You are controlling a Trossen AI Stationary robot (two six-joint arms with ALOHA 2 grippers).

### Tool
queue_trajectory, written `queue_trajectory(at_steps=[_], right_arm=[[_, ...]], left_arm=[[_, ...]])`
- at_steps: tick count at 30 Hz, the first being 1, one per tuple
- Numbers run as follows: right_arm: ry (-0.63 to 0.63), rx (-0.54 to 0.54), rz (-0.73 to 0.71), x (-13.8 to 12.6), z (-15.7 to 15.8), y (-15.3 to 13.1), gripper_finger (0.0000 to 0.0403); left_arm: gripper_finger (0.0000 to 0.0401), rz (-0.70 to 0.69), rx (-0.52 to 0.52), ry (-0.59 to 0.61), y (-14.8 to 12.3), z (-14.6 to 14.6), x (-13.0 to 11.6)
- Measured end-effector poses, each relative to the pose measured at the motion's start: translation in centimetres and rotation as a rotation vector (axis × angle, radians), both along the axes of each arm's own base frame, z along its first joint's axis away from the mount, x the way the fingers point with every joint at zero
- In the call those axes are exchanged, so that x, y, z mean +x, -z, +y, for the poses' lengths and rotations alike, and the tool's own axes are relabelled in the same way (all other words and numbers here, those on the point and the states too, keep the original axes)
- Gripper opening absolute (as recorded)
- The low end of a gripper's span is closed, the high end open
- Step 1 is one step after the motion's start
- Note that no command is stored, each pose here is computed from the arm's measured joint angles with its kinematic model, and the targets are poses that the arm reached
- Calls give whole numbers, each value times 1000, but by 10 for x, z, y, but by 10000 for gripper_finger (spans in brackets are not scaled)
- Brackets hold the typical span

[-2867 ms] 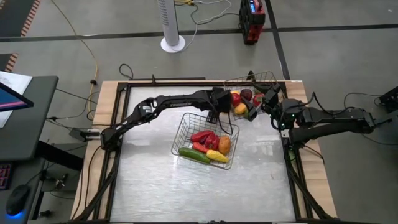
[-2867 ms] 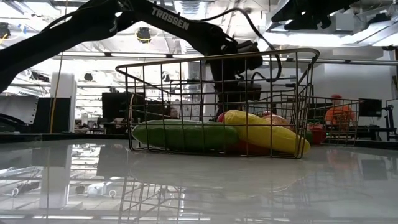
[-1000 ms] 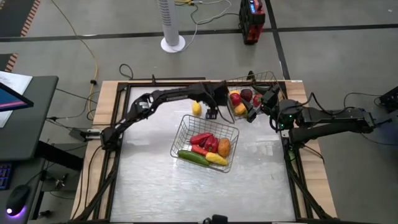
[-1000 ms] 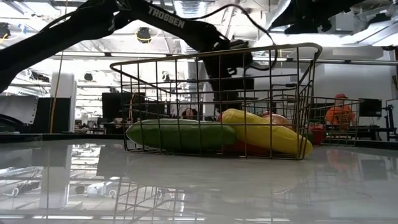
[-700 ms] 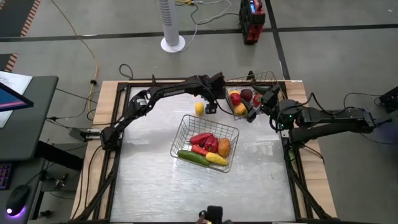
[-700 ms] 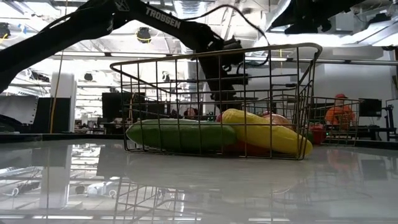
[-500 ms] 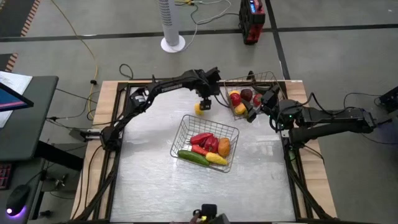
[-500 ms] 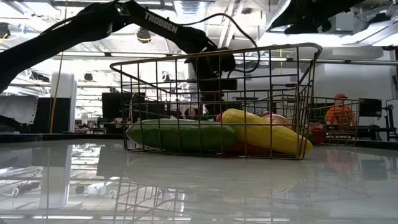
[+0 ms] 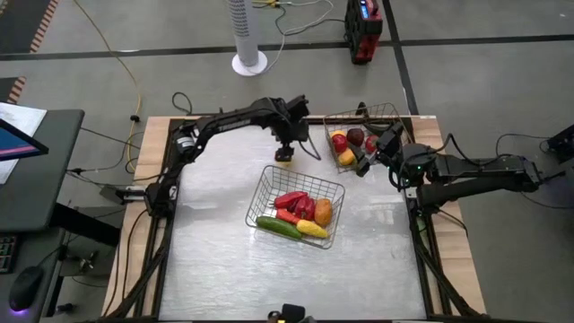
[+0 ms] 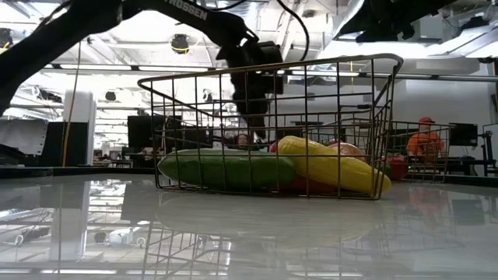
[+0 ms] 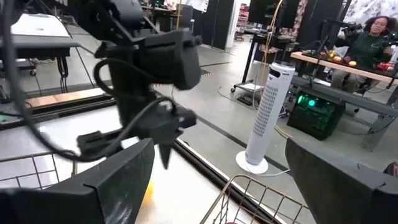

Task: Sort produce into baskets
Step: Put the yellow lemon into the right wire basket

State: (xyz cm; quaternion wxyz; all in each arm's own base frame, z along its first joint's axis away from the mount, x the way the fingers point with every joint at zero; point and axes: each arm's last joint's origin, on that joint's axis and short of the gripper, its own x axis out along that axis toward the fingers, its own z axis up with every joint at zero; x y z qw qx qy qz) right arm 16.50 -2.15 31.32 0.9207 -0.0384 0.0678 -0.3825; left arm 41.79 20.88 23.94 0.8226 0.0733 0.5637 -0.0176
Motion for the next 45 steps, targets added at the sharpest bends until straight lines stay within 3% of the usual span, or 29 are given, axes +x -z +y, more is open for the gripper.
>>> queue_trajectory(at_steps=[10,17,25,29,37,45], right_arm=[[0,-1,-34,0,0,-3,388],[-1,-5,-27,0,0,-3,388],[-22,-3,-27,1,0,-3,388],[-23,-2,-27,1,0,-3,388],[-23,-2,-27,1,0,-3,388],[-23,-3,-26,1,0,-3,388]], left_arm=[[267,140,72,234,24,-9,-15],[267,141,90,261,27,-9,-14],[267,164,189,541,27,-9,-14],[267,172,203,563,27,-9,-14],[267,168,259,733,27,-12,-11],[267,194,274,812,52,-27,-2]])
